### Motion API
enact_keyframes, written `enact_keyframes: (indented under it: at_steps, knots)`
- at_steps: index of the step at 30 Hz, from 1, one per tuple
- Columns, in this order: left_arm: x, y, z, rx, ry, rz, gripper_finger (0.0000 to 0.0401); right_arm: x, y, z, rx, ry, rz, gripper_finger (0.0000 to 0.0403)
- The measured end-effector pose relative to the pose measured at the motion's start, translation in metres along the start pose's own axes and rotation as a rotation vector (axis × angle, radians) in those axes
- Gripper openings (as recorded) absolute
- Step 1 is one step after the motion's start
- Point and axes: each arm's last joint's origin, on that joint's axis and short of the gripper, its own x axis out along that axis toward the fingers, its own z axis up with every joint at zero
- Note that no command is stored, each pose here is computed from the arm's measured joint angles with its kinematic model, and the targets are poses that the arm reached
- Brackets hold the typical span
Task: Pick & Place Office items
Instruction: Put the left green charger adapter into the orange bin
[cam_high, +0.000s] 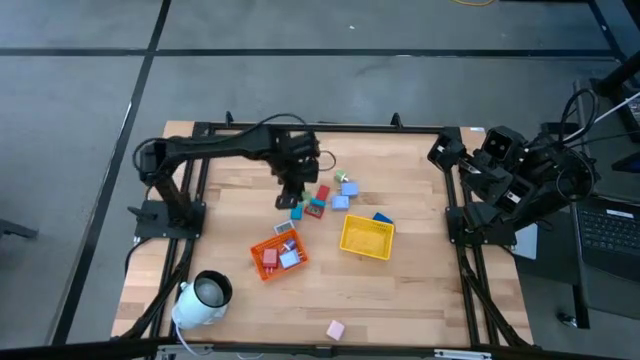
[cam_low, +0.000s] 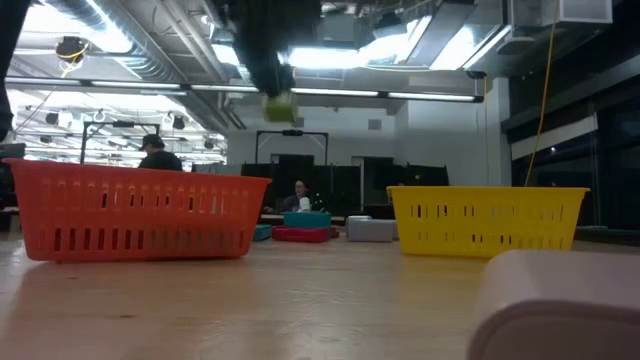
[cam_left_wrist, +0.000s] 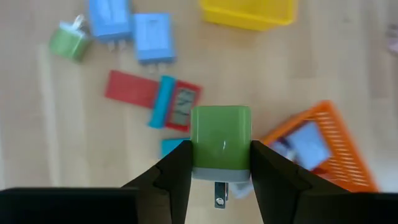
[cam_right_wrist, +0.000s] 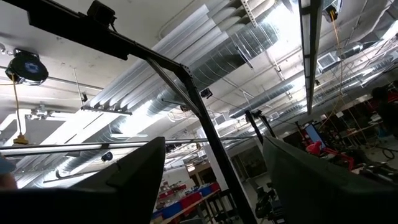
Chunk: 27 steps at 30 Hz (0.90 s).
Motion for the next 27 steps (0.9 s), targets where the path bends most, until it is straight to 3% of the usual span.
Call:
enact_keyframes:
  at_steps: [17,22,27]
  knots:
    - [0.009,-0.132,-0.009,-0.018,0.1,0.13,0.0134,0.0,0.008,-0.004,0.033,-0.002,-0.007,0.0277]
    - [0.031,-0.153,-0.032,-0.127,0.152,0.214,0.0134,0.0,0.008,-0.004,0.035,-0.005,-0.003,0.0277]
    - [0.056,-0.169,-0.054,-0.228,0.121,0.189,0.0134,0.0,0.008,-0.004,0.058,-0.012,0.0,0.0277]
